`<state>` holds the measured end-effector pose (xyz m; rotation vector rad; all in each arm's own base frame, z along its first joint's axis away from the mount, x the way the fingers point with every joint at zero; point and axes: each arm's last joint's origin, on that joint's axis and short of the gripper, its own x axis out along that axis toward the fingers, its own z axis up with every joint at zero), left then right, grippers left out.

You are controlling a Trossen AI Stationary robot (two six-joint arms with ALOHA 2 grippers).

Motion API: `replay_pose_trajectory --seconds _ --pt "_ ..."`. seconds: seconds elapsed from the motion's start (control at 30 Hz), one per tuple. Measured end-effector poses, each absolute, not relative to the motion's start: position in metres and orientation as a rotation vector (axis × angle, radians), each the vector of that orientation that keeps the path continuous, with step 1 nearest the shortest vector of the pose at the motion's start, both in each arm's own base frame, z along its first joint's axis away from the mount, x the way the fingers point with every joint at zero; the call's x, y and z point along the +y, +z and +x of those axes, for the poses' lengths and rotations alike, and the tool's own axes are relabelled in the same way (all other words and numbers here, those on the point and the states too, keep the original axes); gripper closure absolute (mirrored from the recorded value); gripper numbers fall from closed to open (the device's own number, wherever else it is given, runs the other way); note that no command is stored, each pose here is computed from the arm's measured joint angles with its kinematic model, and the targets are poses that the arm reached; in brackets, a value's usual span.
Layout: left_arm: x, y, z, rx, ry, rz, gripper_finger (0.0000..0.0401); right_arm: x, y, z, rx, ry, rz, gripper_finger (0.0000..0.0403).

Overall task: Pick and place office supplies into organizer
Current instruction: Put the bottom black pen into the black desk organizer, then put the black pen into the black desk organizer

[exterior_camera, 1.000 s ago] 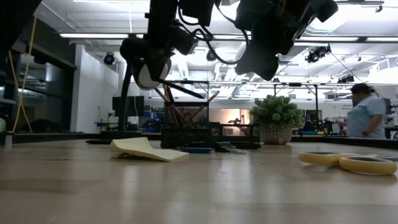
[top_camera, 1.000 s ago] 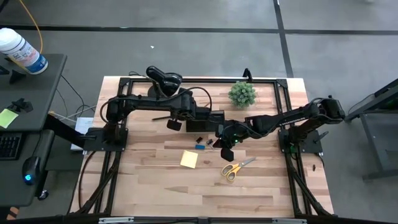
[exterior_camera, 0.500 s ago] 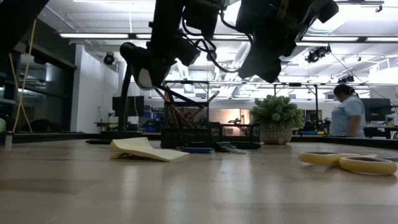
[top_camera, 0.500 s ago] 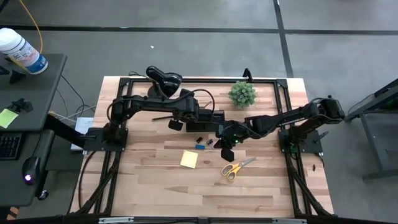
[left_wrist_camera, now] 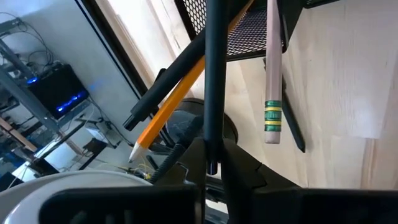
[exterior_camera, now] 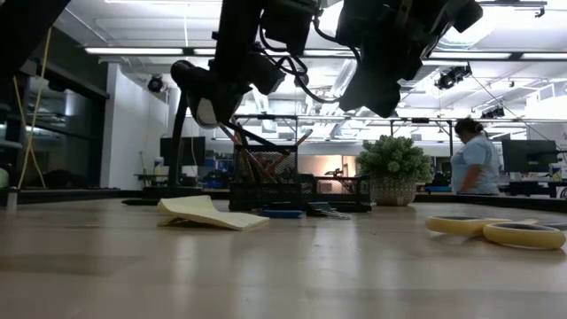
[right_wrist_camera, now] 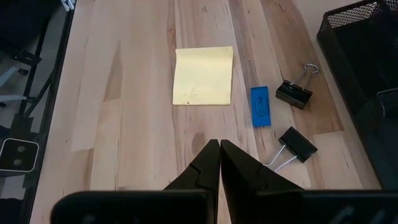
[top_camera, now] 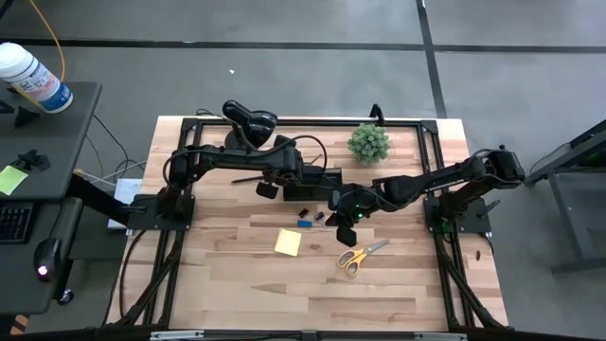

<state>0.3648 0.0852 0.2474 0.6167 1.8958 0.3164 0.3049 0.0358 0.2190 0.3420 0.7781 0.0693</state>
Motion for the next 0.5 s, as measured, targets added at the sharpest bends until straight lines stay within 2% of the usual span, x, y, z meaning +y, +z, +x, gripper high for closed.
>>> replay_pose_trajectory --seconds 0.2,0.5 --pt "0.0853 0.2473 0.3648 1.892 0.335 0.609 0.0347 0.0358 0.2191 0.305 0.776 0.069 0.341 0.0392" --pt "0.0846 0.2468 0.3649 1.887 0.334 0.575 0.0353 0.0358 0.2193 0.3051 0.775 0.07 0.338 0.0392"
